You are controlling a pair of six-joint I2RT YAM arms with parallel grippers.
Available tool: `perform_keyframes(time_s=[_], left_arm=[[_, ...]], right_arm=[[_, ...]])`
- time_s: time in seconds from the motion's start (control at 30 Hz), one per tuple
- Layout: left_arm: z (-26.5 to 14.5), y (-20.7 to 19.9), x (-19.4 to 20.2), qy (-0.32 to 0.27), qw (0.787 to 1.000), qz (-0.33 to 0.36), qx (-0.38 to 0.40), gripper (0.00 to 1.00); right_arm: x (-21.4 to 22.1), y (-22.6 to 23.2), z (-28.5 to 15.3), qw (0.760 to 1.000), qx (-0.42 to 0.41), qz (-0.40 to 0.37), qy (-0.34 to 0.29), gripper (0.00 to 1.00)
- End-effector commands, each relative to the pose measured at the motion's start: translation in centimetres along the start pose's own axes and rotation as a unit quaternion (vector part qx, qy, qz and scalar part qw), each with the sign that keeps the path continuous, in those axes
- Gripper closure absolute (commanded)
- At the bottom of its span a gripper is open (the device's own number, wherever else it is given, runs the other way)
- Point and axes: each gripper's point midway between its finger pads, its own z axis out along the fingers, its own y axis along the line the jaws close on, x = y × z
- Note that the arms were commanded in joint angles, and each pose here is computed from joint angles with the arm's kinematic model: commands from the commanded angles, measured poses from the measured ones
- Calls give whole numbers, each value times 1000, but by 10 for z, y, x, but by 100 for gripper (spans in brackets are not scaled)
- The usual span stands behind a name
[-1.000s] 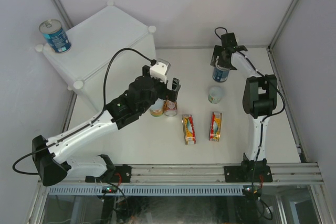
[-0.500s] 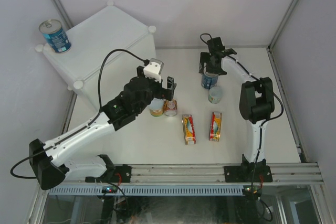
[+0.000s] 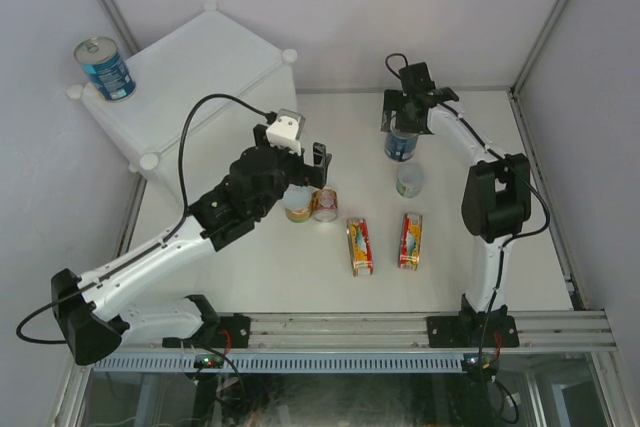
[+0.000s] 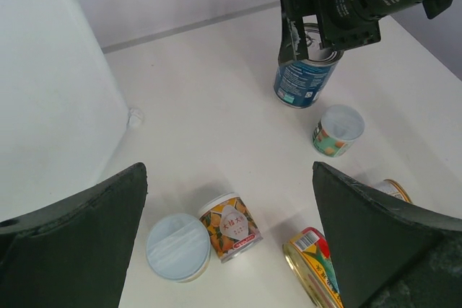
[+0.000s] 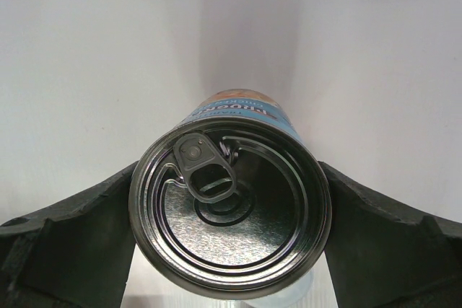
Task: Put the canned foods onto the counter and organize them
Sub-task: Pick up the canned food from the center of the board, then place the canned food at the center of the board.
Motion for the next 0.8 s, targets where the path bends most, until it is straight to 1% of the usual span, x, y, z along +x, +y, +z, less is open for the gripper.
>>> perform_keyframes(time_s=[0.0, 0.23, 0.77], left_arm=[[-11, 11, -20, -37, 999, -22, -18, 0], [-22, 23, -31, -55, 997, -24, -41, 0], [-56, 52, -48, -89, 991, -56, -88, 0]], right_arm=[[-85, 23, -79, 988, -47, 3, -147, 100], [-97, 36, -107, 983, -64, -8, -170, 100], [-104, 79, -199, 966, -110, -41, -229, 100]])
